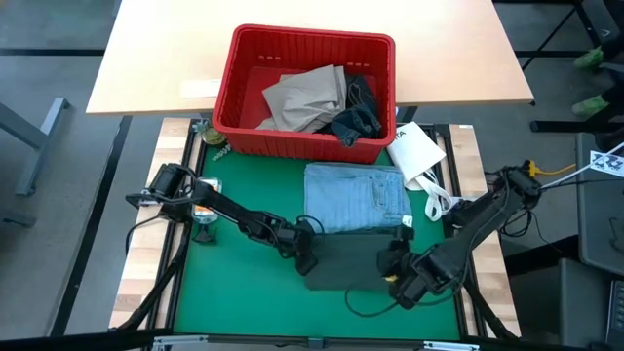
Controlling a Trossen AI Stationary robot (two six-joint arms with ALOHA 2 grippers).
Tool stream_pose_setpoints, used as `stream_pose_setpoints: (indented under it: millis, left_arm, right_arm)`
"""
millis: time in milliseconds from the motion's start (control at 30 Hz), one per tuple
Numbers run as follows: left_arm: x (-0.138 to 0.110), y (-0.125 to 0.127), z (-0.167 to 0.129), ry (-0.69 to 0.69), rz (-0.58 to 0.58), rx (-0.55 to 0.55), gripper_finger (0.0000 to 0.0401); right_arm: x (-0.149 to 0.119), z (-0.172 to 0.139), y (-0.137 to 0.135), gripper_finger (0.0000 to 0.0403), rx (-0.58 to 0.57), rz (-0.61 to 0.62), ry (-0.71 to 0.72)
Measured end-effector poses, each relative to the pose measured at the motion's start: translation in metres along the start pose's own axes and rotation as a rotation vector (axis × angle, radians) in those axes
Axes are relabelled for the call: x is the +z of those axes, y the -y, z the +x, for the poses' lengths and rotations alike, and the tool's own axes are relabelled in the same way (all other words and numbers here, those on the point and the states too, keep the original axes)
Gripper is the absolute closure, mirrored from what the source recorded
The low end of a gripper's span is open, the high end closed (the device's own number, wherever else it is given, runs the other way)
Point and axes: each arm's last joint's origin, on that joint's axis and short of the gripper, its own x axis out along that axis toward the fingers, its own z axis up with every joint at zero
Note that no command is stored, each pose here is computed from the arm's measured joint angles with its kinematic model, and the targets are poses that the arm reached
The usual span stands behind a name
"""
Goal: Fold Laundry from Bin
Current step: Stack the folded green polo shirt on top of the folded blue pants
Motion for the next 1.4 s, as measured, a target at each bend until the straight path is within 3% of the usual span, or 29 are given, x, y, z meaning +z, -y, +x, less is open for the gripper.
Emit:
stream_pose_setpoints:
  millis: [233, 567, 800, 1167, 1400]
  left_arm:
    - [0.011, -0.016, -0.023, -0.067, 0.037, 0.090, 0.0391]
    - [0.002, -0.036, -0.052, -0.231, 0.057, 0.295, 0.0389]
    - [-0.005, -0.031, -0.054, -0.240, 0.105, 0.295, 0.0394]
    - [-0.015, -0.023, -0.054, -0.245, 0.143, 0.285, 0.0391]
    - [-0.017, -0.021, -0.054, -0.240, 0.144, 0.283, 0.0388]
  right_arm:
    - [-0.017, -0.014, 0.007, 0.0236, -0.038, 0.020, -0.069]
    - [-0.019, -0.015, -0.003, 0.0236, 0.011, 0.026, -0.045]
    - [-0.016, -0.015, -0.004, 0.0227, 0.032, 0.050, -0.029]
    - [-0.003, 0.000, 0.001, 0.0122, 0.011, 0.187, -0.062]
    - [-0.002, 0.022, -0.017, 0.0107, 0.020, 0.250, -0.117]
